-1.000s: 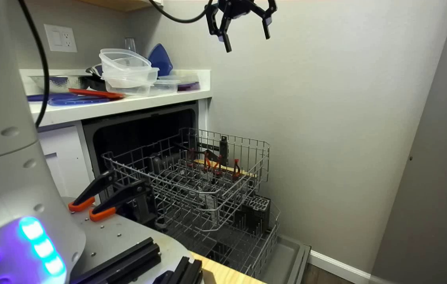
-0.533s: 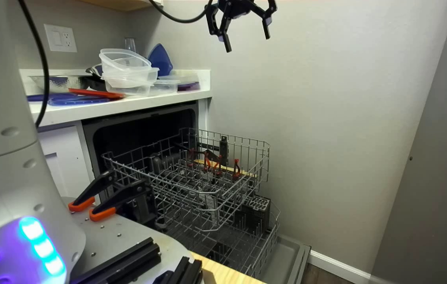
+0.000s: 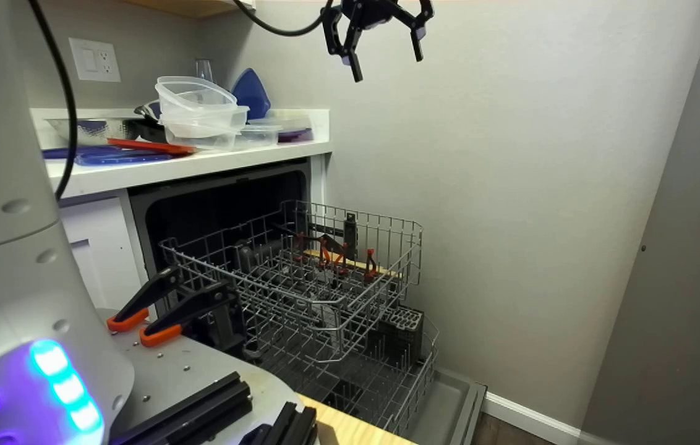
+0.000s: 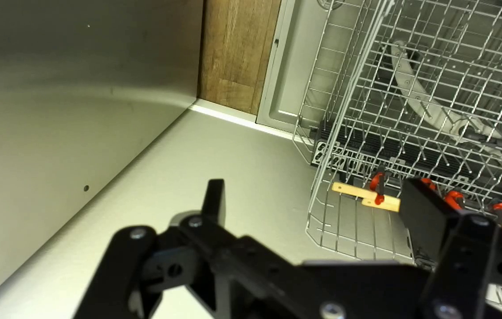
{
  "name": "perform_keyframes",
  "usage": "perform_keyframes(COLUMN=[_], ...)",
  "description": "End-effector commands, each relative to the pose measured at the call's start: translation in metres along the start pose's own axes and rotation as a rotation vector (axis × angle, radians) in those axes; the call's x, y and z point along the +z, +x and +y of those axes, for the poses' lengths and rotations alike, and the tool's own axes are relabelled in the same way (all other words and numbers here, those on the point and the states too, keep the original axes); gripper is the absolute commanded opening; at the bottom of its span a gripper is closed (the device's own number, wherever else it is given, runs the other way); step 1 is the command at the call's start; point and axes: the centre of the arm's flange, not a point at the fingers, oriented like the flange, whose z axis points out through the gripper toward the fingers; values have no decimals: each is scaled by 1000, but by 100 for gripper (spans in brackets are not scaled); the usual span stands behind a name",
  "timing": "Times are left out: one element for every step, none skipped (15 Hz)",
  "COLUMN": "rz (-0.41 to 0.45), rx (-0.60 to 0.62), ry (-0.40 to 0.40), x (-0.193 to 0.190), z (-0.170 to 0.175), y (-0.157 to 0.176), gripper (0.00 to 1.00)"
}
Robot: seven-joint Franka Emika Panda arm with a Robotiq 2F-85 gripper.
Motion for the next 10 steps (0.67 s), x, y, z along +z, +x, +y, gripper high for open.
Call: perform_keyframes(rz=[0,0,0,-4,5,10,20,25,32,39], rx=[0,0,0,-34,-61,-102,-128,-152,-175,-197], ry=[0,0,0,-8,-2,-14,-13,-21,-18,-12], x=[0,0,0,0,-2,-5,-7,-9,-10,-9], z=[0,0,0,-4,-9,-18,-23,-31,-37,-43], y=[0,0,0,15,25,42,51,63,72,80], gripper=[100,100,100,100,100,100,100,100,100,100])
